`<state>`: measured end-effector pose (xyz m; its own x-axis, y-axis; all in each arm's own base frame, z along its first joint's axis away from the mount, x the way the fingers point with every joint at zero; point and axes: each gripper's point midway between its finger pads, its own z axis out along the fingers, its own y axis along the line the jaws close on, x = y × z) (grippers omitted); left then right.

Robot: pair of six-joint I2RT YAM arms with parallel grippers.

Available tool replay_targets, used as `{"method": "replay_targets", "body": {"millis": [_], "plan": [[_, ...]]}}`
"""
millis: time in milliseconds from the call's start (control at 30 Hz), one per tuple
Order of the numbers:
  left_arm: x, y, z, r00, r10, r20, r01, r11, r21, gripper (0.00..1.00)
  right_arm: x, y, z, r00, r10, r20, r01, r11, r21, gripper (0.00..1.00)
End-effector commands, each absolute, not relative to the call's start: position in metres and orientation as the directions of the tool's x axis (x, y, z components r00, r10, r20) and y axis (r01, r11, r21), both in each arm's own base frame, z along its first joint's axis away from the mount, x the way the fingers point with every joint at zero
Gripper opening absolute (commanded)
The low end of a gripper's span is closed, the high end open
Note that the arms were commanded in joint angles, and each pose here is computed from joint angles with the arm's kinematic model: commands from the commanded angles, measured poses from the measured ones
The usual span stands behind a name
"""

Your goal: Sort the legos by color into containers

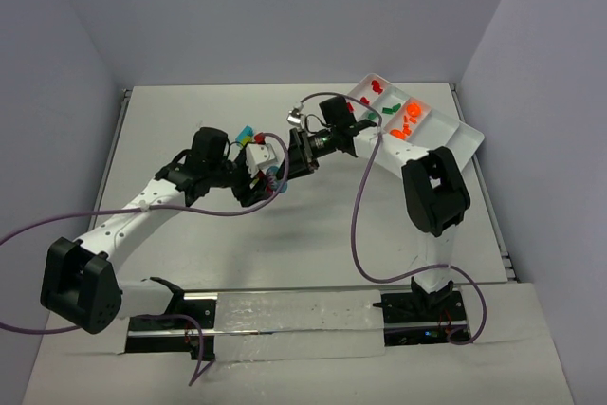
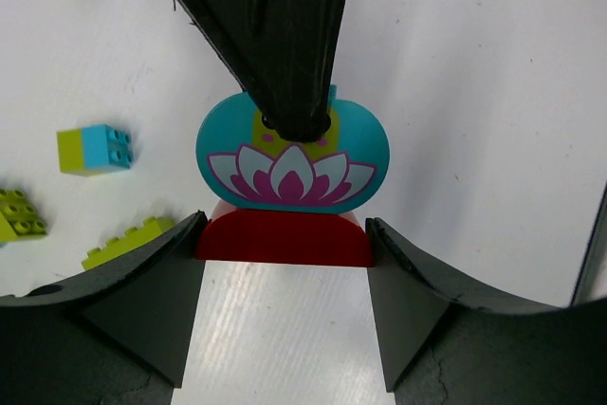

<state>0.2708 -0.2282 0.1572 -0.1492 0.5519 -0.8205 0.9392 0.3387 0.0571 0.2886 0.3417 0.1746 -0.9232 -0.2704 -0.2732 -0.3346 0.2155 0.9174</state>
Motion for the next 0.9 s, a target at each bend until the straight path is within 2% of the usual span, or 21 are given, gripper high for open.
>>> {"method": "replay_targets", "body": {"millis": [0,133,200,267,333,367,467,500,567,733,867], "plan": [[0.280,-0.223,0.157,-0.121,0.556,-0.822,0.923,0.368,0.113,0.03,0.309,0.303,0.213,-0.920,-0.180,-0.347,-0.374,0.147,0.916,0.00],[0.281,-0.224,0.153,-0.125,0.559,-0.820,0.925,0.364,0.107,0.03,0.336,0.257,0.235,-0.926,-0.032,-0.377,-0.377,0.162,0.912,0.00],[0.283,-0.225,0.153,-0.124,0.560,-0.819,0.925,0.363,0.108,0.03,0.355,0.224,0.240,-0.919,0.051,-0.391,-0.372,0.215,0.903,0.00],[0.285,-0.227,0.155,-0.120,0.556,-0.823,0.927,0.360,0.108,0.03,0.371,0.192,0.238,-0.897,0.111,-0.428,-0.374,0.326,0.868,0.00],[0.289,-0.232,0.159,-0.121,0.545,-0.830,0.928,0.359,0.101,0.02,0.396,0.134,0.231,-0.853,0.207,-0.480,-0.326,0.507,0.798,0.00],[0.290,-0.234,0.160,-0.122,0.541,-0.832,0.928,0.359,0.097,0.02,0.397,0.124,0.234,-0.840,0.201,-0.504,-0.332,0.543,0.771,0.00],[0.294,-0.243,0.166,-0.122,0.525,-0.843,0.930,0.358,0.089,0.03,0.418,0.025,0.227,-0.758,0.284,-0.587,-0.177,0.777,0.604,0.00],[0.295,-0.245,0.168,-0.119,0.524,-0.843,0.930,0.356,0.089,0.03,0.419,0.009,0.226,-0.745,0.293,-0.599,-0.159,0.794,0.587,0.00],[0.299,-0.252,0.173,-0.113,0.512,-0.852,0.931,0.354,0.089,0.03,0.423,-0.058,0.214,-0.715,0.320,-0.621,0.001,0.889,0.457,0.00],[0.303,-0.266,0.180,-0.113,0.493,-0.862,0.933,0.352,0.079,0.04,0.427,-0.138,0.199,-0.712,0.329,-0.620,0.175,0.939,0.297,0.00],[0.306,-0.269,0.181,-0.116,0.492,-0.863,0.930,0.358,0.079,0.04,0.435,-0.160,0.175,-0.741,0.336,-0.582,0.233,0.941,0.248,0.00]]}}
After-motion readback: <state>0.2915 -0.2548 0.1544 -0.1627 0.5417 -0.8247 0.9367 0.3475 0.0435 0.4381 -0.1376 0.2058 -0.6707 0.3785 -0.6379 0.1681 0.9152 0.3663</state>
